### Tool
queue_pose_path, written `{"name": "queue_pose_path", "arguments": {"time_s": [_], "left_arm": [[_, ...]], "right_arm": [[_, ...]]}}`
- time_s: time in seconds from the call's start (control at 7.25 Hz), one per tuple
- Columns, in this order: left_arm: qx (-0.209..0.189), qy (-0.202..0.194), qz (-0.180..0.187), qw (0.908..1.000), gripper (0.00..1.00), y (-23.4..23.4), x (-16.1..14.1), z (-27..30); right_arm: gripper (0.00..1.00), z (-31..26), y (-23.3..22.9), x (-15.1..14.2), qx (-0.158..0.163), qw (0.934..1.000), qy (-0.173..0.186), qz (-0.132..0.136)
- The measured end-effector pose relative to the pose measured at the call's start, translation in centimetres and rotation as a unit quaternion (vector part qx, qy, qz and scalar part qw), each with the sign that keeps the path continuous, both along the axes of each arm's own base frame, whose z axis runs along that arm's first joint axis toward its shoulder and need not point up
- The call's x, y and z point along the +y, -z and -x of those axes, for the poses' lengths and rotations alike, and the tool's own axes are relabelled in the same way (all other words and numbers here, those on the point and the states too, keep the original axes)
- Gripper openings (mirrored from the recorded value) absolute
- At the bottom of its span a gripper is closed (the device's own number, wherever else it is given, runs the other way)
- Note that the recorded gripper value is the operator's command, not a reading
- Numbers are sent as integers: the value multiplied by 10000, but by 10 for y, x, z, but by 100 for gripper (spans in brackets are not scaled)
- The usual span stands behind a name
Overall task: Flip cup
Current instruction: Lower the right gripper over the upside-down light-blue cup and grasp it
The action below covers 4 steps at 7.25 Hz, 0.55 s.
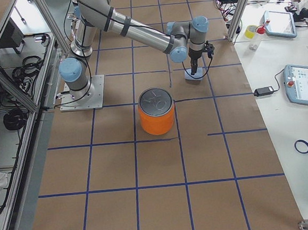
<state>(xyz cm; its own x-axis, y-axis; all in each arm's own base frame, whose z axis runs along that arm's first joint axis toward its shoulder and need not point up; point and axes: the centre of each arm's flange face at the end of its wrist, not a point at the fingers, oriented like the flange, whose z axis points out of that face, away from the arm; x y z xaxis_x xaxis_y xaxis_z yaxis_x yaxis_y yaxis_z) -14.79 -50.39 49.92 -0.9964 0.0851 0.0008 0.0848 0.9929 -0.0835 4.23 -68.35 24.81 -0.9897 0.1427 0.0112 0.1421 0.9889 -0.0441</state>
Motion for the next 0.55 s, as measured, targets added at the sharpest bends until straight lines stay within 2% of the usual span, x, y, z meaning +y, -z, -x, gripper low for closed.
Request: {"name": "queue_pose_path", "arguments": {"time_s": [0.55], "left_arm": [[0,0,0,10000,100,0,0,0]], "right_arm": [[100,1,34,-10,-15,10000,23,-79]]}}
